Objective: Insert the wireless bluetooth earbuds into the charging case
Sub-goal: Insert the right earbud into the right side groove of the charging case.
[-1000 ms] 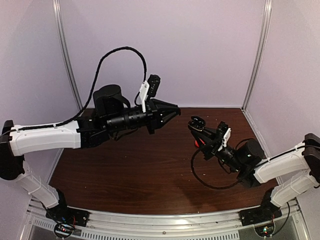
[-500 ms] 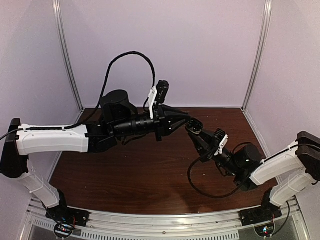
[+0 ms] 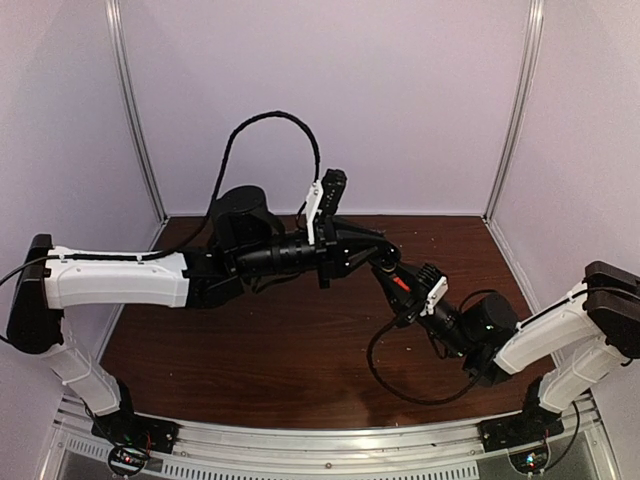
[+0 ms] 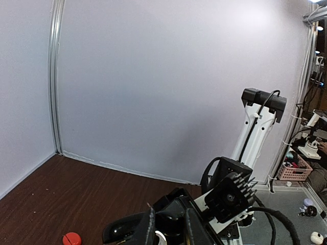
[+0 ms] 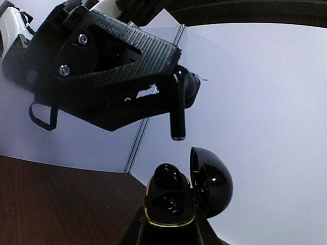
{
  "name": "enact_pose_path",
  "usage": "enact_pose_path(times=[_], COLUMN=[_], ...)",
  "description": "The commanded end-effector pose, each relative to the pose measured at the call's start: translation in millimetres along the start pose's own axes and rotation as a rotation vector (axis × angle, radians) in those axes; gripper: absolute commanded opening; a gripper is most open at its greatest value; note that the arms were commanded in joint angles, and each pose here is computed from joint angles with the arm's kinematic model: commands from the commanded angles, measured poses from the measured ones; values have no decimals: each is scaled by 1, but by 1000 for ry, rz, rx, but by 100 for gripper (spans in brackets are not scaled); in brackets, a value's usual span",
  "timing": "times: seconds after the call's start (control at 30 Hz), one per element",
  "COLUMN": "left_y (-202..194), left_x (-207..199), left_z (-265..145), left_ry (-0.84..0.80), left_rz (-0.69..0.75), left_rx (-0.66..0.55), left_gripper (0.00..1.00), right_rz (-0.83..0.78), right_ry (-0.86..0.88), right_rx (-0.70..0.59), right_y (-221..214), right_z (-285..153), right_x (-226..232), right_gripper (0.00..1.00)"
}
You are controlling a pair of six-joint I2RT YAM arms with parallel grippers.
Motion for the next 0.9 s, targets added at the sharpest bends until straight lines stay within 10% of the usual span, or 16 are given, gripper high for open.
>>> enact_pose_path(times=[0.0,0.87], left_y=[5,-23], left_x=[-3,3], left_z=[5,9], left_ry=[-26,-1], left_rz=[3,-17], left_rx=[-48,0], left_gripper=[9,8], right_rz=[20,86], right_ry=[-89,-93], right_rx=[-96,-141], right_y=[24,35], right_z=[3,2], right_x=[-13,-9], right_gripper=[0,0])
Point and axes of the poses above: each gripper's point midway between its finger pads, its own z axis out along the fingers, its own x axis along the line the jaws close on, y = z × x, the point moved 2 cm from there along -z, back along the fingers, and after that the axes turned 6 degrees about z, right-handed, at the moved point
